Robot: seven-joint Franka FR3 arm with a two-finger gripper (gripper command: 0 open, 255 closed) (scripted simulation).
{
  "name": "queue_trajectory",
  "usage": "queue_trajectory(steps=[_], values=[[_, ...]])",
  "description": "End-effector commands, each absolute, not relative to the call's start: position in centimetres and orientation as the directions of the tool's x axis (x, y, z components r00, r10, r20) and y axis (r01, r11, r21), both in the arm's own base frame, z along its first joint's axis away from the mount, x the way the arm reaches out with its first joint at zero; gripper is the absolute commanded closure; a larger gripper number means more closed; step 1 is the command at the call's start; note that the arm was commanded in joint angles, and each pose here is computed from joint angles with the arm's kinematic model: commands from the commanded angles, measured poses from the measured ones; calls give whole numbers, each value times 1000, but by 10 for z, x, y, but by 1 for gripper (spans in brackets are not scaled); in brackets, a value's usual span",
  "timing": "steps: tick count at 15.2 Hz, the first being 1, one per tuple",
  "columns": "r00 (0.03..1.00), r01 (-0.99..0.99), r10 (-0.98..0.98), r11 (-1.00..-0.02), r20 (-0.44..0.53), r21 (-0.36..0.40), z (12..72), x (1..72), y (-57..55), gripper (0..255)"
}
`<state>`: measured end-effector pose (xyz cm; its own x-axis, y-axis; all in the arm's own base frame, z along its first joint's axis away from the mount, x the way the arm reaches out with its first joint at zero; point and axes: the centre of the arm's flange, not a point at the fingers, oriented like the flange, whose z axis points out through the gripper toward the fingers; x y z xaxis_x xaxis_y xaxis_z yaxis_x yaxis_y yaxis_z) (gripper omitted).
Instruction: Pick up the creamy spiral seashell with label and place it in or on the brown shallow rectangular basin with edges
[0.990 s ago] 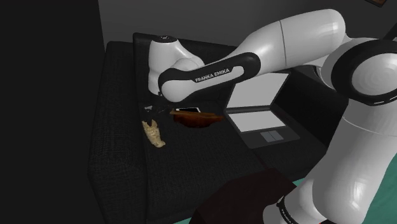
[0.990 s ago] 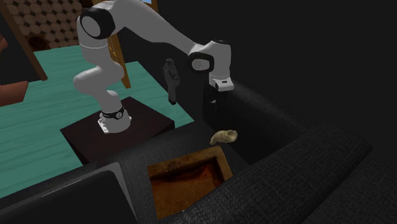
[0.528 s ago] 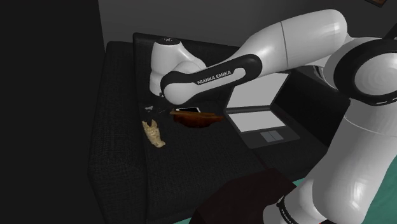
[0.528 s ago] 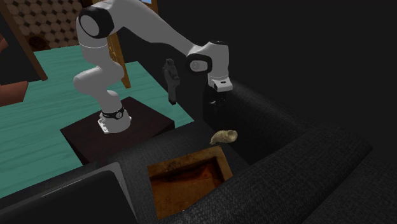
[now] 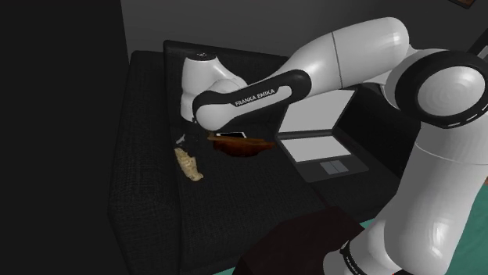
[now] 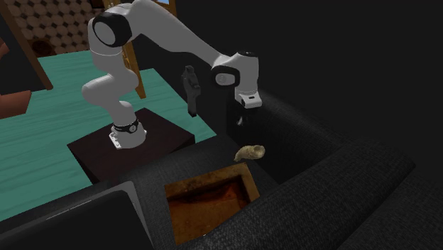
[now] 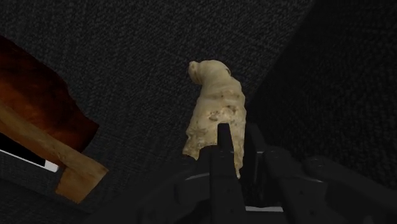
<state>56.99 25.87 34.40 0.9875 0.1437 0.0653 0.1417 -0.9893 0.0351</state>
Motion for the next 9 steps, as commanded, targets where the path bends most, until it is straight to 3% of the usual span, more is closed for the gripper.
queue_trajectory(steps=[1, 4, 5, 9], values=[[988, 141, 143, -990, 59, 31, 347, 572, 258, 255], [988, 141, 143, -989, 60, 32, 353, 572, 258, 255], [988, 141, 143, -989, 60, 32, 353, 572, 258, 0], [966, 57, 102, -980, 236, 191, 299, 566, 282, 0]])
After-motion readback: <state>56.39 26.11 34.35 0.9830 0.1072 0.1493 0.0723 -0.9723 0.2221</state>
